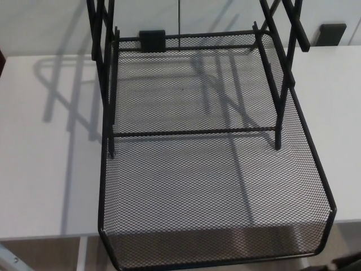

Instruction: The robot walks towards a file tray kept in the middle of a desk and uses its right hand to grab a tray and pulls it out towards itself

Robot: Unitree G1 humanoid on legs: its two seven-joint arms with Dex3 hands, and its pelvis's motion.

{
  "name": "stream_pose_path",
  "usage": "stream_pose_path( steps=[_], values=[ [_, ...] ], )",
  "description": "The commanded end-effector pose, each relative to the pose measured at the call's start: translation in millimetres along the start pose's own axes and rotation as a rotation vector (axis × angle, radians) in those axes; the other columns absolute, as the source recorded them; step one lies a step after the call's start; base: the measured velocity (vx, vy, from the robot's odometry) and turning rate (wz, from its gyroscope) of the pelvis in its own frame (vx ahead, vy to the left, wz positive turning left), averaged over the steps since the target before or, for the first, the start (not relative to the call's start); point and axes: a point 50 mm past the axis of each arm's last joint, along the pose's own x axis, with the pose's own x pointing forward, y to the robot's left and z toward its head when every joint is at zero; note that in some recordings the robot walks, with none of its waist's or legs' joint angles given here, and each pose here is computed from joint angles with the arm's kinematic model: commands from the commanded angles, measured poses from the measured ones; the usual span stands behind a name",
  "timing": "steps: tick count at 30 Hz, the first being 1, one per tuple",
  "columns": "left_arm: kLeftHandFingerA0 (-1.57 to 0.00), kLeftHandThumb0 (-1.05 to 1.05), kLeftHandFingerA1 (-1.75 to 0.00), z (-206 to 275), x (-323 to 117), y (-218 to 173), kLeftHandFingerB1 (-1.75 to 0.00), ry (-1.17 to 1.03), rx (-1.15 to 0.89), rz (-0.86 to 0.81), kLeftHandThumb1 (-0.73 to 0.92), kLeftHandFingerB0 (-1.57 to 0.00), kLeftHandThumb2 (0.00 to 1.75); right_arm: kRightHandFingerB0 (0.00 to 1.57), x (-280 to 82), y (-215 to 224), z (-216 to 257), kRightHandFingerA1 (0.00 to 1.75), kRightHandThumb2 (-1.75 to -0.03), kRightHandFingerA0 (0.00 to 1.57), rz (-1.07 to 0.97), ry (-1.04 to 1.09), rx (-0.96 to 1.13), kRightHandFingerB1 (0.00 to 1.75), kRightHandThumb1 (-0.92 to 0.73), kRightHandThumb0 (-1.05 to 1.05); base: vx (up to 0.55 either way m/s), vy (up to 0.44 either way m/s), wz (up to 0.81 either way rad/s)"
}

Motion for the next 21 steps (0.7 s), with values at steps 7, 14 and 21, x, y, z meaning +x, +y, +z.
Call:
stream_pose_path(
  steps=[7, 14, 21],
  values=[
    [-0.82, -0.6, -0.7, -6.4, -0.7, 7.1, -0.63, 0.011, 0.096, -0.013, 0.43, -0.46, 0.54, 1.05, -100.7, -190.6, -100.6, 1.36, -0.77, 1.27, -0.321, -0.744, 1.342, 0.85, -0.27, -0.74, 0.0, 0.0, 0.0],
    [-0.85, -0.62, -0.69, -6.2, -1.9, 7.9, -0.65, -0.002, 0.103, -0.009, 0.44, -0.48, 0.55, 1.12, -100.3, -135.8, -96.2, 1.73, -0.63, 1.15, -0.067, -0.458, 1.336, 1.16, -0.42, -0.34, 0.0, 0.0, 0.0],
    [-0.84, -0.62, -0.71, -8.0, -1.8, 3.3, -0.63, 0.003, 0.1, -0.015, 0.45, -0.47, 0.54, 1.21, -103.5, -27.7, -98.2, 1.43, -0.85, 1.34, 0.264, -0.001, 1.441, 1.27, -0.4, -0.52, 0.0, 0.0, 0.0]
  ],
)
